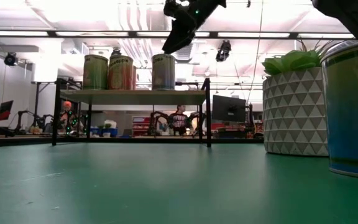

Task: Pick and place cans onto a shelf
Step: Put the canned peaches on the shelf

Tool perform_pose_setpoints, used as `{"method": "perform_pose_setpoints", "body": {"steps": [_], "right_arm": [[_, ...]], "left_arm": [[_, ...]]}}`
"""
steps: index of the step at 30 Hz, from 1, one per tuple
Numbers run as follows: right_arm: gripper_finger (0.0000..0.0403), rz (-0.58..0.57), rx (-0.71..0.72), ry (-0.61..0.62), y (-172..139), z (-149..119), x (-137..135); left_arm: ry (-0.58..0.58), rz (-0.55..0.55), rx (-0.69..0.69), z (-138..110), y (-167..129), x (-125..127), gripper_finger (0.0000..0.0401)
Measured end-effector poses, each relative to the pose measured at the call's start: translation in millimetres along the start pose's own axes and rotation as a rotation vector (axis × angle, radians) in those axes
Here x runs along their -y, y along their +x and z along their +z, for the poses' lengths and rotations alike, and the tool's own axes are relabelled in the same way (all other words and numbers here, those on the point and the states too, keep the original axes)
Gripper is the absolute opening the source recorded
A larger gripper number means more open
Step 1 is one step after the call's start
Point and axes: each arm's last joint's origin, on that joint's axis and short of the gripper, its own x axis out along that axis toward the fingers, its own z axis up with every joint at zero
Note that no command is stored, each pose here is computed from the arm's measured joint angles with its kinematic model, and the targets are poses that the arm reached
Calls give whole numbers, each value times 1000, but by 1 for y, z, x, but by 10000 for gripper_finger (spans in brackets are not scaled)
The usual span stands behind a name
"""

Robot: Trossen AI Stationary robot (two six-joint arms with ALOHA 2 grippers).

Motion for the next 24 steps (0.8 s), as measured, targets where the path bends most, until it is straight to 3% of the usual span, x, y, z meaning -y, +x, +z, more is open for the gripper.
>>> {"method": "perform_pose_setpoints", "body": {"steps": [8, 16, 24], "right_arm": [[304, 68, -52, 37, -29, 5, -26], [150, 135, -160, 46, -9, -8, -44], [22, -27, -197, -15, 10, -17, -37]], "left_arm": [[0, -1, 0, 0, 0, 0, 0], [0, -1, 0, 0, 0, 0, 0], [0, -1, -1, 0, 0, 0, 0]]}}
